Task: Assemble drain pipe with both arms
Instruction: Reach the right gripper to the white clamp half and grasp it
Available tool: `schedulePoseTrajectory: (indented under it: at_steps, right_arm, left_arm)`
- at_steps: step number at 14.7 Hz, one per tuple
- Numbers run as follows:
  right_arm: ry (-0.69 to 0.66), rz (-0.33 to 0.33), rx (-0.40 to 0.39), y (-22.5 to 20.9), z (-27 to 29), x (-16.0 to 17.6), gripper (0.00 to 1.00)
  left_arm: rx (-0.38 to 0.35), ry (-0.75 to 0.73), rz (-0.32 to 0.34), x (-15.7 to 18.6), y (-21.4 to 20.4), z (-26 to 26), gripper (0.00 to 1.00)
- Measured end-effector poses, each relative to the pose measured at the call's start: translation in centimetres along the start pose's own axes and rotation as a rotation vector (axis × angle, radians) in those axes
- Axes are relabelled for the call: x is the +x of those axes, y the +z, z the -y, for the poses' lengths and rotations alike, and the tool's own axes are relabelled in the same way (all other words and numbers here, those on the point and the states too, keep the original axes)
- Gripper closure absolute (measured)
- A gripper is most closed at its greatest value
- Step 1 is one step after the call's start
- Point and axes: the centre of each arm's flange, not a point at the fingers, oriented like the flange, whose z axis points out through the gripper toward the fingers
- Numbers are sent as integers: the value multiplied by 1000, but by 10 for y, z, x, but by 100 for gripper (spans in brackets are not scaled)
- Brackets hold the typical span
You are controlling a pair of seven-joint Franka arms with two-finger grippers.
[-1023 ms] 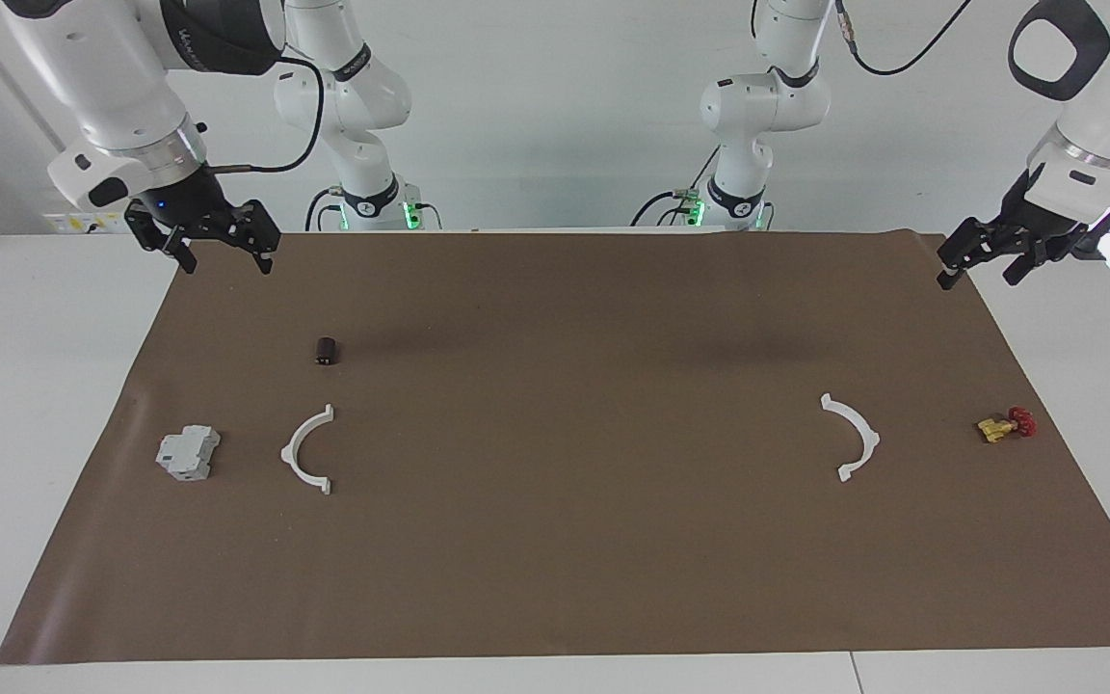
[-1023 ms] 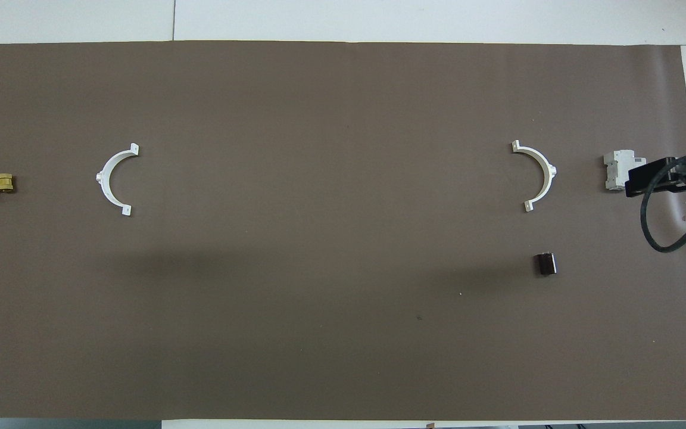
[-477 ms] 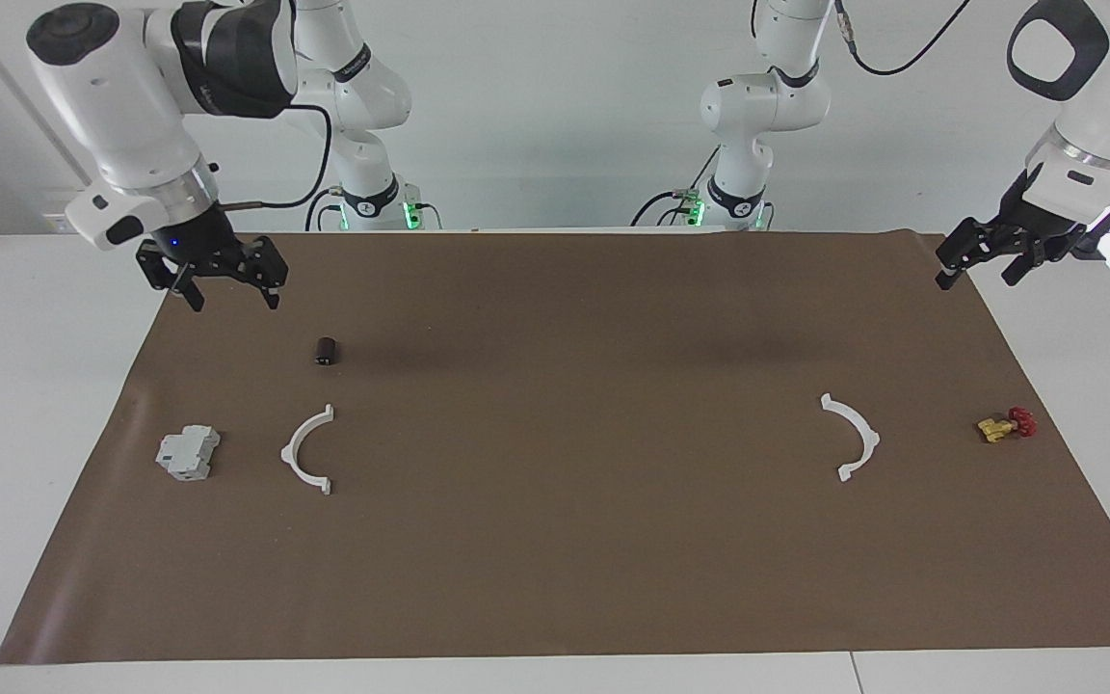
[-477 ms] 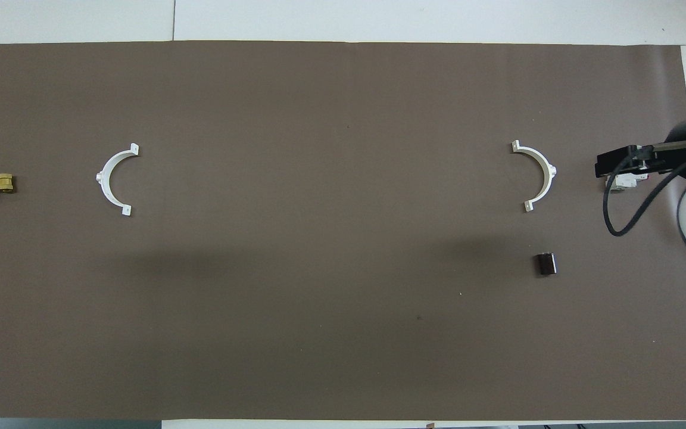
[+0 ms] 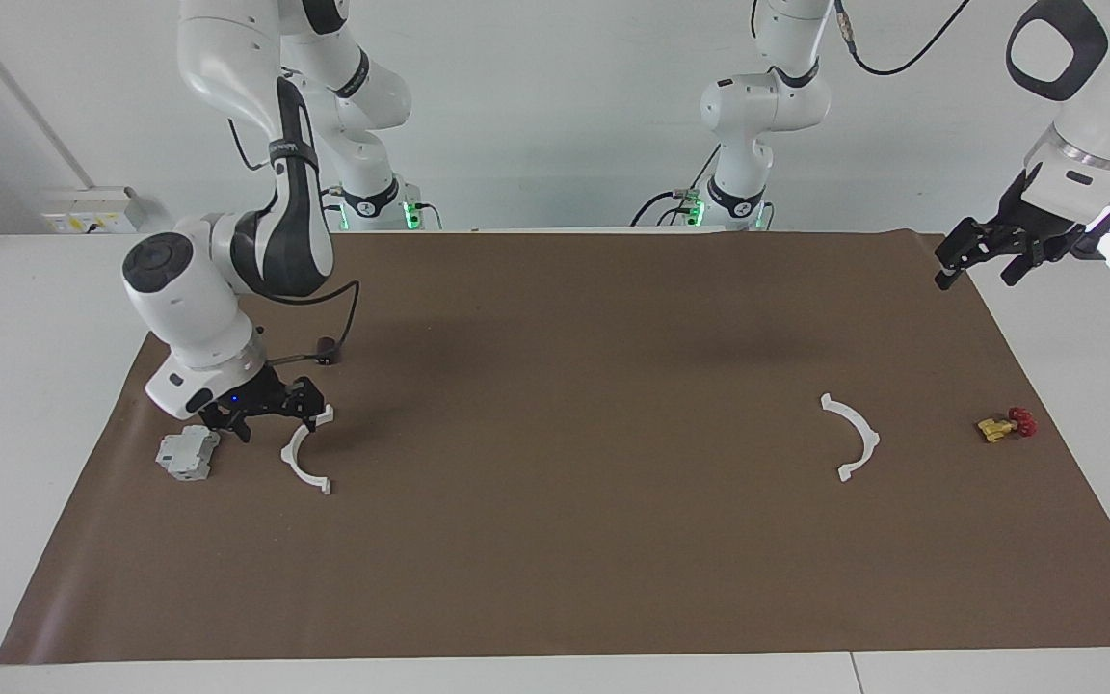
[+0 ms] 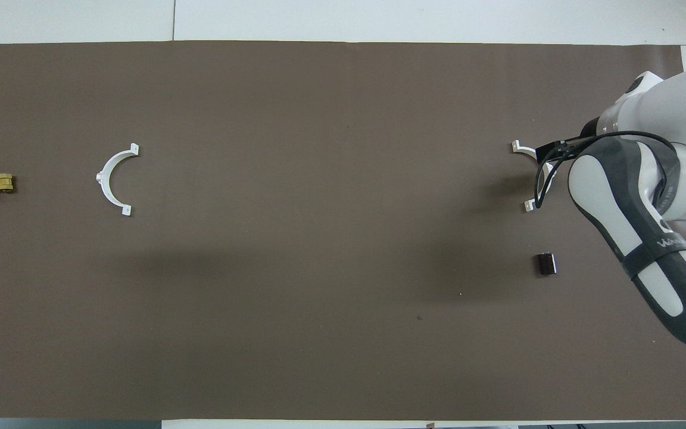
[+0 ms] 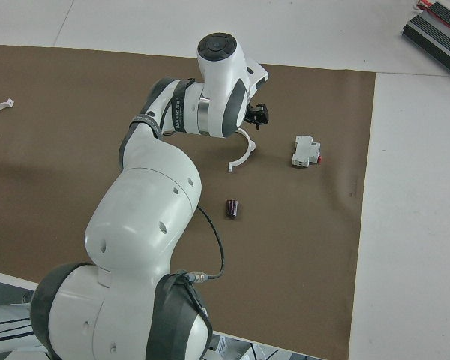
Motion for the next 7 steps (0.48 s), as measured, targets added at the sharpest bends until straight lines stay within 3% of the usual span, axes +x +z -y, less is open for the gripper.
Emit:
schedulePoseTrajectory:
  at_steps: [3,4,5,7]
  right_arm:
    - [-77,0,-3,32,-7,-1,3]
    - [-94,-4,-5,39,-11,-3,11]
    - [-102,-8,-7,44,-15,-7,11]
    - [-117,-4,-7,55,-19,-15,22]
  left_arm:
    - [0,3,1,0,0,-1,0]
    - [0,3,1,0,0,-2,0]
    - [0,3,2,0,0,-2,0]
    - [0,3,1,0,0,-2,0]
